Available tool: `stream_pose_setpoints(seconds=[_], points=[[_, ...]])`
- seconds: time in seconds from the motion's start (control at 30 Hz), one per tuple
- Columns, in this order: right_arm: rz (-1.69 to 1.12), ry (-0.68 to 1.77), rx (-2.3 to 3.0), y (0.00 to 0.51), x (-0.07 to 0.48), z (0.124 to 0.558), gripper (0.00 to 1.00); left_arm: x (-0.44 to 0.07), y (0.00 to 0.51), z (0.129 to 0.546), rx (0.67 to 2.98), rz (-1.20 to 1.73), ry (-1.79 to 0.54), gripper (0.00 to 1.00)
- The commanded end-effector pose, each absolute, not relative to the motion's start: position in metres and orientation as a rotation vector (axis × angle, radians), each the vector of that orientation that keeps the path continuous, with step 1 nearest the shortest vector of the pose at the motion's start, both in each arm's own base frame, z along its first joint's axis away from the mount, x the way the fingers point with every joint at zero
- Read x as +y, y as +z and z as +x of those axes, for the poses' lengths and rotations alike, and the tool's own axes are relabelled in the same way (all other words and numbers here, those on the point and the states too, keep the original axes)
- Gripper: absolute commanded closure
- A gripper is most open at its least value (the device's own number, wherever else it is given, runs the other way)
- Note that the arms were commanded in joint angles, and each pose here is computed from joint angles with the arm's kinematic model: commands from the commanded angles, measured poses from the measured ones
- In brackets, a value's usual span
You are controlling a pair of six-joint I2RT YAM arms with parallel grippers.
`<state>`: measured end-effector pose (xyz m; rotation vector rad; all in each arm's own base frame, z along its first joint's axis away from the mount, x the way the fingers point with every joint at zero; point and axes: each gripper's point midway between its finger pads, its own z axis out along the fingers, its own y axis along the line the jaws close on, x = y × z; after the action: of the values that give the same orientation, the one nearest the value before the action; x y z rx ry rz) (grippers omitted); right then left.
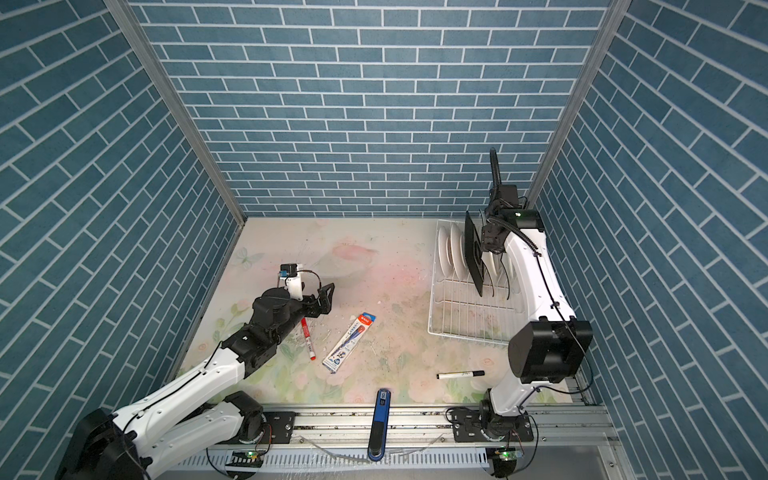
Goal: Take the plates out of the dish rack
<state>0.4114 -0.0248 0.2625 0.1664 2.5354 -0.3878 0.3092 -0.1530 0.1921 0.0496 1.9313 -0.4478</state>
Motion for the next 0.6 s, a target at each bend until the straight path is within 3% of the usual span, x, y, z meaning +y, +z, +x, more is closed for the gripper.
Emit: stream_pose_setpoints(seconds=[0.0,0.57], points=[[0.143,-0.480,2.573,0.266,-0.036,0.413,0.26,-0.155,0.205,0.312,1.898,0.047,-0.451,0.00],[0.154,-0.584,2.688,0.233,-0.060,0.446,0.46,-0.167,0.206,0.327,1.917,0.081,-0.432,0.00]])
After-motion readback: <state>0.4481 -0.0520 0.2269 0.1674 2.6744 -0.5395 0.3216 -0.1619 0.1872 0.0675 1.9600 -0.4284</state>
